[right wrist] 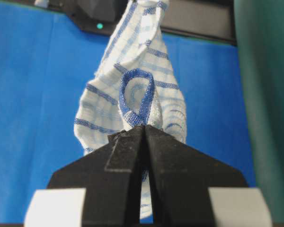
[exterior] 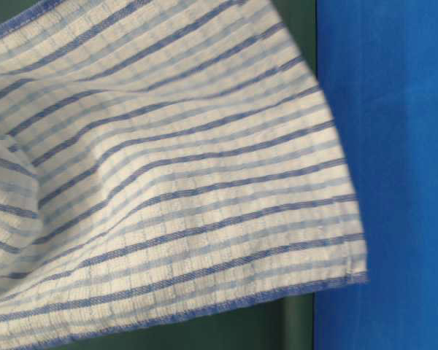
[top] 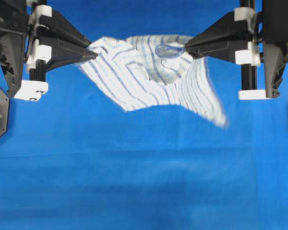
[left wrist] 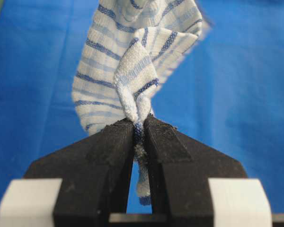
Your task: Lift the towel with both arms.
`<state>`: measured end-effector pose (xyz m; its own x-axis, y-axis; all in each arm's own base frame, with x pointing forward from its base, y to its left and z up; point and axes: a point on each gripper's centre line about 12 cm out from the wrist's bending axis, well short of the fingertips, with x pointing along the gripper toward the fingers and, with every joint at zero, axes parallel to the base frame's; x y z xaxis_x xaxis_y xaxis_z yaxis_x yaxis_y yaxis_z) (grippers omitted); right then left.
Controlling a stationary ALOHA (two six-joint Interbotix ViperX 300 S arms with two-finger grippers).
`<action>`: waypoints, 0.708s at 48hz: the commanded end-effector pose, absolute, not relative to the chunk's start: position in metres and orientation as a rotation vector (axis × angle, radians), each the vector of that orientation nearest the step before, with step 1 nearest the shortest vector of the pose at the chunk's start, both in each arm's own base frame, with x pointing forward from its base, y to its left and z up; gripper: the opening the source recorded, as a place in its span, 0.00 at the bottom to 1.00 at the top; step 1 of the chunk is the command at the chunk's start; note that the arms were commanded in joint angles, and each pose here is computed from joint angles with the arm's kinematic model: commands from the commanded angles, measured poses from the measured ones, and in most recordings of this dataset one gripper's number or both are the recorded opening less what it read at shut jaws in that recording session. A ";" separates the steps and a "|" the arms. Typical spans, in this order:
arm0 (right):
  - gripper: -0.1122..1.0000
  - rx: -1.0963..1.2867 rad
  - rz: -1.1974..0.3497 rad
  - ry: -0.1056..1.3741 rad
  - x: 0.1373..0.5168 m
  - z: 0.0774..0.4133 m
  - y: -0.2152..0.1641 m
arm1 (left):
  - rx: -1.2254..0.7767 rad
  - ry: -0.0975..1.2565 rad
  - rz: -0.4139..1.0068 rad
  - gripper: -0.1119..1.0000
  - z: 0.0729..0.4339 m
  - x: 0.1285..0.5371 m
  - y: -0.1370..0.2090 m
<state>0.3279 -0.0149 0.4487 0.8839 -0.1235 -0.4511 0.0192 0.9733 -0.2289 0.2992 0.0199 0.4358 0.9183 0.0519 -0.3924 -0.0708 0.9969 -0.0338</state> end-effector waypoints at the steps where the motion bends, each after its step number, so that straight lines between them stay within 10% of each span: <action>1: 0.12 -0.225 -0.082 0.443 0.323 0.464 -0.016 | -0.044 0.367 0.066 0.14 0.449 0.296 0.021; 25: 0.13 -0.208 -0.081 0.446 0.328 0.461 -0.015 | 0.042 0.365 0.055 0.16 0.448 0.298 0.021; 30: 0.15 -0.202 -0.082 0.445 0.328 0.461 -0.015 | 0.049 0.342 0.054 0.37 0.451 0.296 0.021; 34: 0.37 -0.202 -0.084 0.446 0.328 0.461 -0.015 | 0.050 0.316 0.055 0.60 0.454 0.294 0.021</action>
<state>0.3297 -0.0150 0.4475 0.8811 -0.1239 -0.4565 0.0270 0.9767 -0.2130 0.2999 0.0205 0.4391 0.9285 0.0575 -0.3670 -0.0407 0.9977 0.0534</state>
